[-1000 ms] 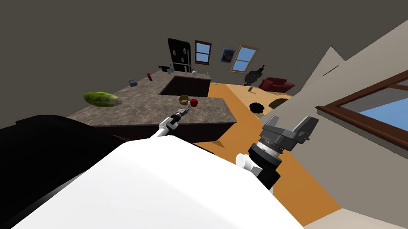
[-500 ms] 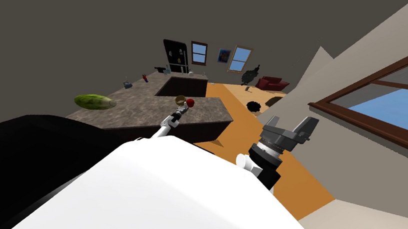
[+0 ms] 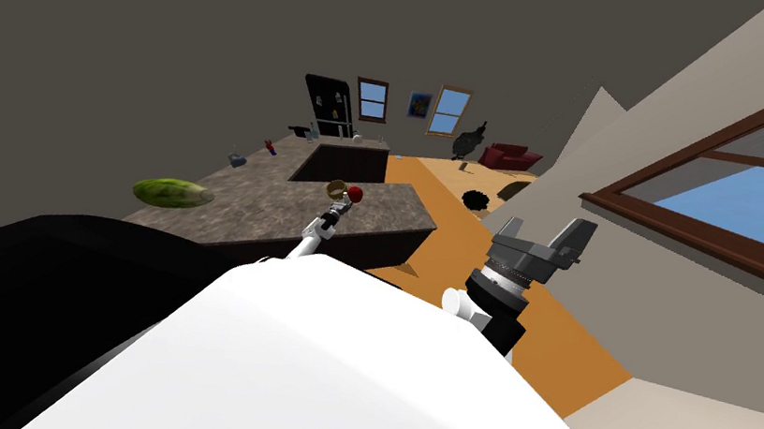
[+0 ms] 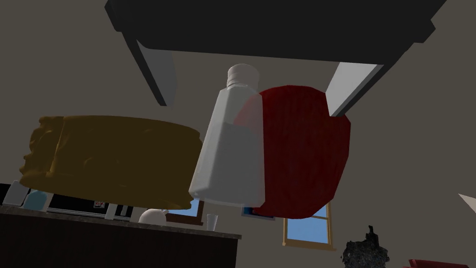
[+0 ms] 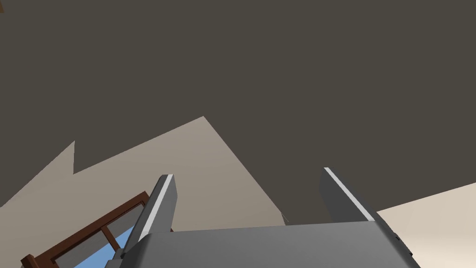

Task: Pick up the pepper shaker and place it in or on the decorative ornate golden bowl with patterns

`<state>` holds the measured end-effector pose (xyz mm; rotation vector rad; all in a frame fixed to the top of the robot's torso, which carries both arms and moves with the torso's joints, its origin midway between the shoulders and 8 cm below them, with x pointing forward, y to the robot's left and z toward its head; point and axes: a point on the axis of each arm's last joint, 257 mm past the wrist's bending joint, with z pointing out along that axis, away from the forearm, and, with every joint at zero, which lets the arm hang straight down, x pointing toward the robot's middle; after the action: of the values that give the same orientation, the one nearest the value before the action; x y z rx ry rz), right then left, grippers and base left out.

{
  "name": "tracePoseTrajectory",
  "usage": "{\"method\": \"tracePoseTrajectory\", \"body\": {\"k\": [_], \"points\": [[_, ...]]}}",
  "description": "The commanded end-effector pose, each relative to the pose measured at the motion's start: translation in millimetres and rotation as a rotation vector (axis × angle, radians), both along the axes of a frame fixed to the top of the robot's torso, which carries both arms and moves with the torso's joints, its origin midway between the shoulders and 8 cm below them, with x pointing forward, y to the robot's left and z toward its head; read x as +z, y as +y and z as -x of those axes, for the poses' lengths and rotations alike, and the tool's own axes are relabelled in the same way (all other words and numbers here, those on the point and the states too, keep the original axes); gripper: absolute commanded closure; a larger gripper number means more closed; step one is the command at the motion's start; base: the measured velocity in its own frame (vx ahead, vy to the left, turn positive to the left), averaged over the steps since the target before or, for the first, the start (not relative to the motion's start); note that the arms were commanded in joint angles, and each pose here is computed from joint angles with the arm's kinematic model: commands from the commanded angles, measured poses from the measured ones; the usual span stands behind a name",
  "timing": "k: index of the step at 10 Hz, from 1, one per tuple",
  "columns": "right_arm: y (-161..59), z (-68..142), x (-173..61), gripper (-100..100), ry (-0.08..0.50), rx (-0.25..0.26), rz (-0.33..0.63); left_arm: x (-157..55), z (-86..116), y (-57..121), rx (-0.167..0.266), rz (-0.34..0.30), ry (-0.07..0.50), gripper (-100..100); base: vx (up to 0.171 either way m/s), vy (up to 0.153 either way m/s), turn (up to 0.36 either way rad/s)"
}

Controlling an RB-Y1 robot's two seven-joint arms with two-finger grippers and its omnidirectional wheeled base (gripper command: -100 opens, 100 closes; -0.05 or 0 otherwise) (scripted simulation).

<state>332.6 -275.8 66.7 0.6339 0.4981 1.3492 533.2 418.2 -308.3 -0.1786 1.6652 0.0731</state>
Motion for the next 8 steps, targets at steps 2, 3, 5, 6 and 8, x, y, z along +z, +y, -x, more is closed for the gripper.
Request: {"method": "tracePoseTrajectory", "body": {"k": [2, 3, 5, 6, 8], "points": [[0.0, 0.0, 0.0, 0, 0.000, 0.000, 0.000, -10.5, 3.0, 2.2, 0.003, -0.003, 0.008, -100, 0.044, 0.012, 0.013], [0.0, 0.0, 0.0, 0, 0.000, 0.000, 0.000, -7.5, 1.9, 1.3, 0.002, -0.002, 0.006, -100, 0.000, -0.008, 0.015], [0.0, 0.0, 0.0, 0, 0.000, 0.000, 0.000, -9.3, 2.2, 2.8, 0.006, 0.000, 0.011, -100, 0.007, -0.008, 0.025], [0.0, 0.0, 0.0, 0, 0.000, 0.000, 0.000, -9.3, 2.2, 2.8, 0.006, 0.000, 0.011, -100, 0.016, -0.020, 0.059], [0.0, 0.0, 0.0, 0, 0.000, 0.000, 0.000, -9.3, 2.2, 2.8, 0.006, 0.000, 0.011, -100, -0.002, 0.003, -0.009]]}}
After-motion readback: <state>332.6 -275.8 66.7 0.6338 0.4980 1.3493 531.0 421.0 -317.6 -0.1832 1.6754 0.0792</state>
